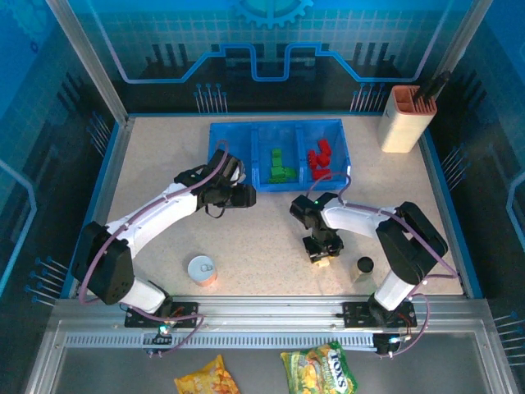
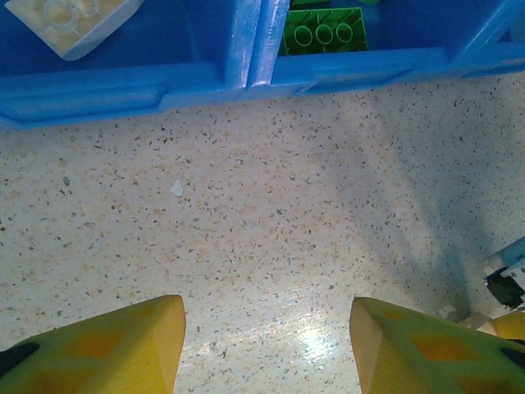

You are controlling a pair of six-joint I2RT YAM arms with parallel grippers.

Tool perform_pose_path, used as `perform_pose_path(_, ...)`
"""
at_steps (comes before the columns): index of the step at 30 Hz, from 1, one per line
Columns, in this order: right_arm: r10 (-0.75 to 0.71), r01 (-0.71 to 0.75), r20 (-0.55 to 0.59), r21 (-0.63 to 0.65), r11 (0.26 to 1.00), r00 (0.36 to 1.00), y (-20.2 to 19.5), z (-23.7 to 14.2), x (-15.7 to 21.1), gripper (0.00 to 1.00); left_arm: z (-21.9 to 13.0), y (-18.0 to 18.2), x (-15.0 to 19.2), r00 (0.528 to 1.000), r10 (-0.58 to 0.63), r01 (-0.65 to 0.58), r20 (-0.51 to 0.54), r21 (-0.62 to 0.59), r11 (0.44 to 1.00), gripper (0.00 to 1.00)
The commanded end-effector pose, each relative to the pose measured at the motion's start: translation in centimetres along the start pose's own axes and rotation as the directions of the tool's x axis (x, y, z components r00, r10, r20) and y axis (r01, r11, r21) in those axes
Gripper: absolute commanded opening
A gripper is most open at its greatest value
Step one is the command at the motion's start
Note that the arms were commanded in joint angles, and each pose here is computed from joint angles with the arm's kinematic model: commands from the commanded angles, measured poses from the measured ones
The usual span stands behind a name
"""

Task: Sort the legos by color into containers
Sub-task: Pick up the lego from the bottom-center of the table.

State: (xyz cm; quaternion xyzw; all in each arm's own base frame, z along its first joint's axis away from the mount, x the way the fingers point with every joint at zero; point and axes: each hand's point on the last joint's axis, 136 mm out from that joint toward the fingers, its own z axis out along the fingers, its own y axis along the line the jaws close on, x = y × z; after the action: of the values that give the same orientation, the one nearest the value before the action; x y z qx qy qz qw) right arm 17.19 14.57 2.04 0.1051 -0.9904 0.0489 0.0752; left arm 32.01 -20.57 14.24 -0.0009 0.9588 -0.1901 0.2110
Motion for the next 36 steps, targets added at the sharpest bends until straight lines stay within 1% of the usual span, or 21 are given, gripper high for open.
perform_pose_path(1, -0.001, 0.001, 0.005, 0.014, 1.000, 1.000, 0.6, -1.0, -0.3, 0.35, -0.4, 0.0, -0.2, 1.000, -0.018, 0.018, -0.009, 0.024, 1.000, 0.56)
perform_pose_path(8, -0.041, 0.041, 0.057, -0.009, 0.999, 0.998, 2.8, -3.1, -2.2, 0.35, -1.2, 2.3, -0.6, 0.997, -0.077, 0.077, 0.005, 0.024, 0.997, 0.56)
perform_pose_path(14, -0.097, 0.098, 0.122, -0.002, 0.995, 0.988, 5.6, -5.2, -4.8, 0.35, -2.5, 5.7, -0.4, 0.990, -0.141, 0.141, 0.010, 0.005, 0.990, 0.57)
perform_pose_path(18, -0.140, 0.141, 0.185, 0.006, 0.990, 0.973, 7.9, -6.7, -6.9, 0.35, -3.4, 8.0, -0.3, 0.983, -0.183, 0.183, 0.011, -0.006, 0.983, 0.57)
perform_pose_path(24, -0.193, 0.198, 0.271, 0.010, 0.980, 0.943, 11.2, -8.4, -10.2, 0.34, -5.0, 10.8, -0.1, 0.974, -0.228, 0.228, 0.020, -0.028, 0.973, 0.57)
perform_pose_path(28, -0.220, 0.238, 0.344, -0.010, 0.971, 0.913, 13.6, -9.4, -12.7, 0.33, -6.3, 11.7, -0.4, 0.969, -0.243, 0.244, 0.031, -0.029, 0.969, 0.58)
perform_pose_path(36, -0.209, 0.276, 0.490, -0.068, 0.959, 0.846, 17.4, -12.1, -17.4, 0.33, -8.3, 13.8, -0.5, 0.974, -0.216, 0.221, 0.072, -0.070, 0.973, 0.58)
